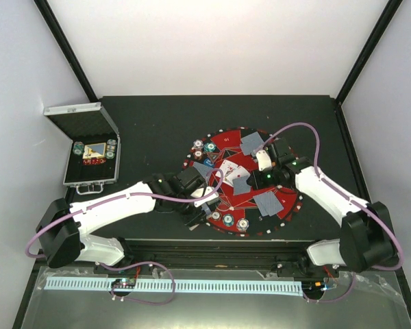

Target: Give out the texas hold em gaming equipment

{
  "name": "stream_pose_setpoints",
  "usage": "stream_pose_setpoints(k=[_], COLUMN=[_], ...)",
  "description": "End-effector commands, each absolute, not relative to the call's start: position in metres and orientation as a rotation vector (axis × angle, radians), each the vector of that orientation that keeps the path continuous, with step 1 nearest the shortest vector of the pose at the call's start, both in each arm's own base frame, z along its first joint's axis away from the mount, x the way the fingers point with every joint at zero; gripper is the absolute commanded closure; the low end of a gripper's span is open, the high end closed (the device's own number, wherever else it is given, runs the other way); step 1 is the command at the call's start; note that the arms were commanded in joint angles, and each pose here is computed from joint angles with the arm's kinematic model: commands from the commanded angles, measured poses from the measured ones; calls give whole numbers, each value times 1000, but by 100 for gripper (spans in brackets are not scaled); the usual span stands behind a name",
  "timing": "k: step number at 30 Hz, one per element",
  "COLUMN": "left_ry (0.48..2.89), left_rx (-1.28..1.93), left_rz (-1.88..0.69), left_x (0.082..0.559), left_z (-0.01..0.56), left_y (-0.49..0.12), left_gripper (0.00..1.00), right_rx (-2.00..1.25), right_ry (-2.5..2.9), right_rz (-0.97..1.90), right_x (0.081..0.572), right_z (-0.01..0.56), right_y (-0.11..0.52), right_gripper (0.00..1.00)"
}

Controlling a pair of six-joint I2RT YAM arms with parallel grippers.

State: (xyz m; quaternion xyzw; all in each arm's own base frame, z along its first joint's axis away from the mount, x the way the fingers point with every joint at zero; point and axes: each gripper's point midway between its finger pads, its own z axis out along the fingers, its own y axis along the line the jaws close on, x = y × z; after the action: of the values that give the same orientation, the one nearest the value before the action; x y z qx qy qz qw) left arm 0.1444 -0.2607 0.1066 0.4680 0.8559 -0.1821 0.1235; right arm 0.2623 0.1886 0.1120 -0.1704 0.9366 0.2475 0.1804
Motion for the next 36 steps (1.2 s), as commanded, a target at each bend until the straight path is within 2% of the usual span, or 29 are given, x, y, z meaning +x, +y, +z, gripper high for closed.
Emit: stream_pose_setpoints(k=[1, 15, 36], left_ry=[2449, 2448, 2454], left_rx=[1363, 1360, 1362], left_rz=[-542, -538, -533], left_x=[147, 148, 148], left_z=[117, 118, 116], left_y=[-266, -265, -265], left_gripper=[50, 50, 50], right_rx=[-481, -531, -571], right_ry=[2648, 2685, 2828], right_rz=[798, 802, 491], right_x=[271, 299, 324], right_z=[103, 81, 33], right_y=[197, 211, 182], right_gripper=[99, 99, 99])
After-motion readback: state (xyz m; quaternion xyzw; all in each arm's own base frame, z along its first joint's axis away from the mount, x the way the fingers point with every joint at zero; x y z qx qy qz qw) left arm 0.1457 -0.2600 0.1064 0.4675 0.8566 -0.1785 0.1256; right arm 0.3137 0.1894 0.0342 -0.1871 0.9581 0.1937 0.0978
